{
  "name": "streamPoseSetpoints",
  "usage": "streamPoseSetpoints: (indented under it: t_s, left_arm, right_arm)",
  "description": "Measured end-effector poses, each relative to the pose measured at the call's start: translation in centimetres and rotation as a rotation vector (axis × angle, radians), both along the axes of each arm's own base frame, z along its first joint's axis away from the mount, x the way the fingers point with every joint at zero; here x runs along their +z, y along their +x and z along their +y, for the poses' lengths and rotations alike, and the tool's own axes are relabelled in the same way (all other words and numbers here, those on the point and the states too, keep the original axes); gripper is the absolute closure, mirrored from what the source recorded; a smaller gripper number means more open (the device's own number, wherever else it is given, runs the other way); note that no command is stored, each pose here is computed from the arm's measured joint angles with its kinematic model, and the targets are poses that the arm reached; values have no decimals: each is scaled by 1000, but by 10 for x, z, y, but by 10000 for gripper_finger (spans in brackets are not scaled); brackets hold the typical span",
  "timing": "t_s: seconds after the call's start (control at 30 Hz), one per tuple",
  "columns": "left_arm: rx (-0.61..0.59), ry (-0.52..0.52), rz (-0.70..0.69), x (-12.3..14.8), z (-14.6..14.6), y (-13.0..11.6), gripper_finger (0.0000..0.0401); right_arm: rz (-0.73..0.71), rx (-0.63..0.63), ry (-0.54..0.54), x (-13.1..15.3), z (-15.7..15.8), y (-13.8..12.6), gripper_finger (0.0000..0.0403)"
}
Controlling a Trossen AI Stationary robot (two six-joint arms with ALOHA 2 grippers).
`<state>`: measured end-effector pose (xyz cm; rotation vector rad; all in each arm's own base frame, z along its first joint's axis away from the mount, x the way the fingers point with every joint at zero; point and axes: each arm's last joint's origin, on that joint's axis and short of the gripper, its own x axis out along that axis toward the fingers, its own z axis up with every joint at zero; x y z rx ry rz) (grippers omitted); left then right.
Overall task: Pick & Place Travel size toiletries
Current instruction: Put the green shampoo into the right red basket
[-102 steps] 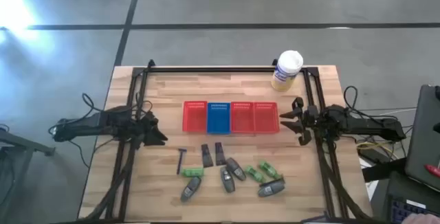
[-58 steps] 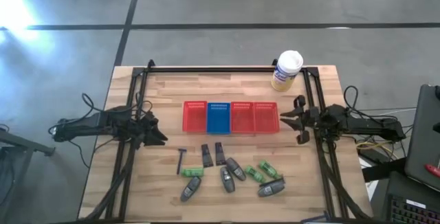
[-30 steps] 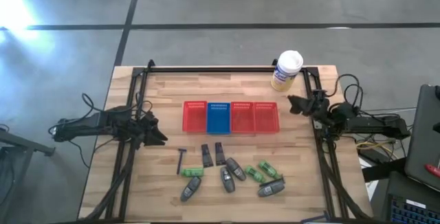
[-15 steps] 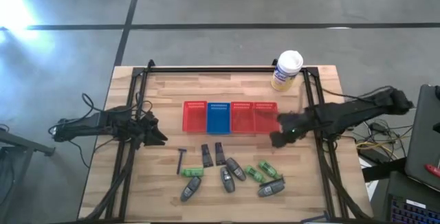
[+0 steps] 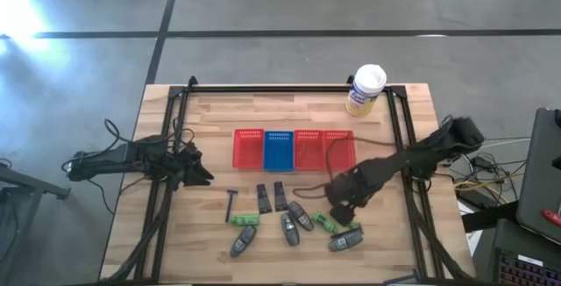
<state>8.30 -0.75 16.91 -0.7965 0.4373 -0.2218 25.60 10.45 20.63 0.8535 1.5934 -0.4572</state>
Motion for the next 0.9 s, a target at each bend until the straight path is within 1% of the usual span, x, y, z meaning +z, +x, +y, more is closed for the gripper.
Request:
streamPoseSetpoints:
  t_s: [0.07, 0.23, 0.37, 0.53, 0.63, 0.73, 0.8, 0.9]
  left_arm:
    - [0, 0, 0, 0, 0, 0, 229]
    - [0, 0, 0, 0, 0, 0, 229]
    - [0, 0, 0, 0, 0, 0, 229]
    - [0, 0, 0, 0, 0, 0, 229]
    - [0, 0, 0, 0, 0, 0, 229]
    - [0, 0, 0, 0, 0, 0, 229]
    - [0, 0, 0, 0, 0, 0, 229]
    - [0, 0, 0, 0, 0, 0, 229]
  right_arm:
    - [48, 16, -18, -10, 8, 5, 94]
    - [91, 38, -51, -29, 22, 20, 73]
    - [101, 49, -113, -41, 27, 29, 64]
    - [133, 76, -148, -62, 27, 32, 61]
    - [129, 83, -143, -71, 27, 30, 69]
    - [103, 86, -134, -74, 26, 27, 87]
    - [90, 78, -136, -73, 24, 24, 106]
    - [74, 78, -146, -70, 21, 18, 150]
